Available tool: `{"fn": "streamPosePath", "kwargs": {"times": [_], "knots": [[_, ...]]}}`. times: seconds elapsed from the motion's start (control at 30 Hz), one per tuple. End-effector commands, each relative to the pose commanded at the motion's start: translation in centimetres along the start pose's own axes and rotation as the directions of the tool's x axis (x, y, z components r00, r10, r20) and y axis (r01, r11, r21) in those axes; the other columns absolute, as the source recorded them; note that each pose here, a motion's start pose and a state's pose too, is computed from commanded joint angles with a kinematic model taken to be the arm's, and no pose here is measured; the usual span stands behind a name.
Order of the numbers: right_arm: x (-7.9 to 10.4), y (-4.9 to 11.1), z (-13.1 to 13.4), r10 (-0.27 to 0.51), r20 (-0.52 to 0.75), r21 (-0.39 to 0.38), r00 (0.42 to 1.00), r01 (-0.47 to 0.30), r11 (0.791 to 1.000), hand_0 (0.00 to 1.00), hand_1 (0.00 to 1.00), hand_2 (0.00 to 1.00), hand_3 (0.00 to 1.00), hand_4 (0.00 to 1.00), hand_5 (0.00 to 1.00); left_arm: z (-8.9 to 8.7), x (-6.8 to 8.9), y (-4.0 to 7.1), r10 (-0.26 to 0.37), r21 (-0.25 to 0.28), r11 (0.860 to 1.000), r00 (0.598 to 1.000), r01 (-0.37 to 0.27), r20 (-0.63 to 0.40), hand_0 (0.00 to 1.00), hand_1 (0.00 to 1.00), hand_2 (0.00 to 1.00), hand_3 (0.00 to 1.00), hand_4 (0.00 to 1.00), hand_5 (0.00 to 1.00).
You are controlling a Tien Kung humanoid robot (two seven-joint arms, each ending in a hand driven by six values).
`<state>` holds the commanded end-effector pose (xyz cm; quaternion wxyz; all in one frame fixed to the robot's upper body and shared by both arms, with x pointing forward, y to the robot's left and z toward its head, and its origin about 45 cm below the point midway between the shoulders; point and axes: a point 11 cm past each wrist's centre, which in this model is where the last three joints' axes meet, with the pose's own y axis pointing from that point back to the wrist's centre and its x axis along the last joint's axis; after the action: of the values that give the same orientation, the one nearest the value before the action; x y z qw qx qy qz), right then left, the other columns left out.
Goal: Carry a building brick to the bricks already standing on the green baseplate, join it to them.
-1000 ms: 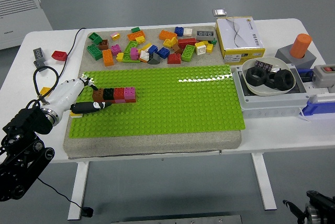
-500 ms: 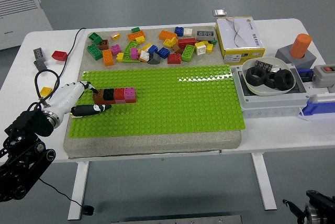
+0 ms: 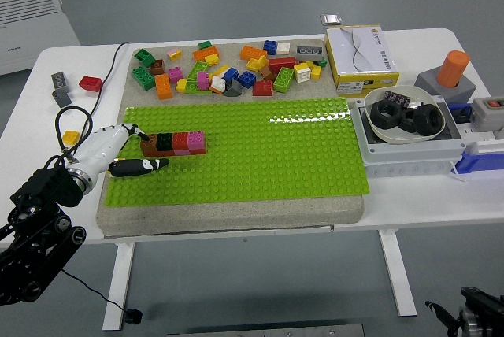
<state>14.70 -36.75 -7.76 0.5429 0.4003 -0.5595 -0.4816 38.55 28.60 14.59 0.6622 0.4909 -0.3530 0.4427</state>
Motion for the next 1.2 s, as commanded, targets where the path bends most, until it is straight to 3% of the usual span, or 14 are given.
{"fn": "streamPosePath", "kwargs": {"times": [0.23, 0.5, 0.57, 0.73, 0.77, 0.93, 0.97, 1.13, 1.17, 1.2], "knots": [[-0.1, 0.0, 0.0, -0.001, 0.0, 0.0, 1.0, 0.001, 1.0, 0.597, 0.603, 0.671, 0.838, 0.983, 0.998, 0.7, 1.1, 0.4, 0.044, -0.031, 0.999, 0.999, -0.045, -0.024, 0.972, 0.943, 0.919, 0.668, 0.998, 0.752], [-0.2, 0.0, 0.0, -0.003, 0.0, 0.002, 1.0, 0.003, 1.0, 0.597, 0.604, 0.671, 0.84, 0.982, 0.998, 1.7, 2.8, 1.6, 0.12, -0.072, 0.99, 0.991, -0.124, -0.051, 0.966, 0.938, 0.919, 0.703, 0.998, 0.739], [-0.2, 0.0, 0.0, -0.003, 0.0, 0.002, 1.0, 0.003, 1.0, 0.597, 0.604, 0.674, 0.84, 0.982, 0.998, 1.9, 2.8, 2.0, 0.131, -0.08, 0.987, 0.989, -0.136, -0.067, 0.964, 0.932, 0.921, 0.75, 0.998, 0.698], [-0.2, -0.1, 0.1, -0.003, 0.0, 0.0, 1.0, 0.003, 1.0, 0.597, 0.604, 0.674, 0.84, 0.982, 0.998, 1.6, 2.4, 2.8, 0.145, -0.079, 0.984, 0.978, -0.158, -0.152, 0.964, 0.932, 0.921, 0.75, 0.998, 0.698], [-0.2, -0.1, 0.1, -0.003, 0.0, -0.001, 1.0, 0.003, 1.0, 0.597, 0.603, 0.674, 0.842, 0.982, 0.998, 1.4, 2.3, 3.0, 0.148, -0.077, 0.984, 0.975, -0.163, -0.168, 0.925, 0.871, 0.86, 0.736, 0.926, 0.446], [-0.2, -0.1, 0.2, -0.005, 0.0, -0.001, 1.0, 0.005, 1.0, 0.597, 0.603, 0.674, 0.842, 0.982, 0.998, 1.0, 1.1, 3.8, 0.159, -0.086, 0.978, 0.947, -0.189, -0.279, 0.925, 0.871, 0.86, 0.736, 0.926, 0.446], [-0.2, -0.1, 0.2, -0.006, 0.0, -0.001, 1.0, 0.006, 1.0, 0.598, 0.603, 0.675, 0.844, 0.981, 0.998, 1.0, 1.0, 3.9, 0.16, -0.09, 0.977, 0.942, -0.194, -0.294, 0.84, 0.72, 0.737, 0.665, 0.826, 0.285], [-0.3, -0.1, 0.2, -0.009, 0.0, -0.002, 1.0, 0.009, 1.0, 0.598, 0.603, 0.675, 0.844, 0.981, 0.998, 1.7, 0.9, 4.2, 0.196, -0.116, 0.958, 0.896, -0.261, -0.399, 0.84, 0.72, 0.737, 0.665, 0.826, 0.285], [-0.3, -0.1, 0.2, -0.009, 0.0, -0.001, 1.0, 0.009, 1.0, 0.598, 0.604, 0.677, 0.843, 0.98, 0.998, 1.8, 1.0, 4.2, 0.204, -0.117, 0.955, 0.887, -0.274, -0.413, 0.8, 0.569, 0.662, 0.647, 0.753, 0.176], [-0.3, -0.1, 0.2, -0.01, 0.0, -0.001, 1.0, 0.01, 1.0, 0.598, 0.604, 0.677, 0.843, 0.98, 0.998, 1.9, 1.2, 4.2, 0.214, -0.118, 0.95, 0.876, -0.29, -0.432, 0.8, 0.569, 0.662, 0.647, 0.753, 0.176]]}}
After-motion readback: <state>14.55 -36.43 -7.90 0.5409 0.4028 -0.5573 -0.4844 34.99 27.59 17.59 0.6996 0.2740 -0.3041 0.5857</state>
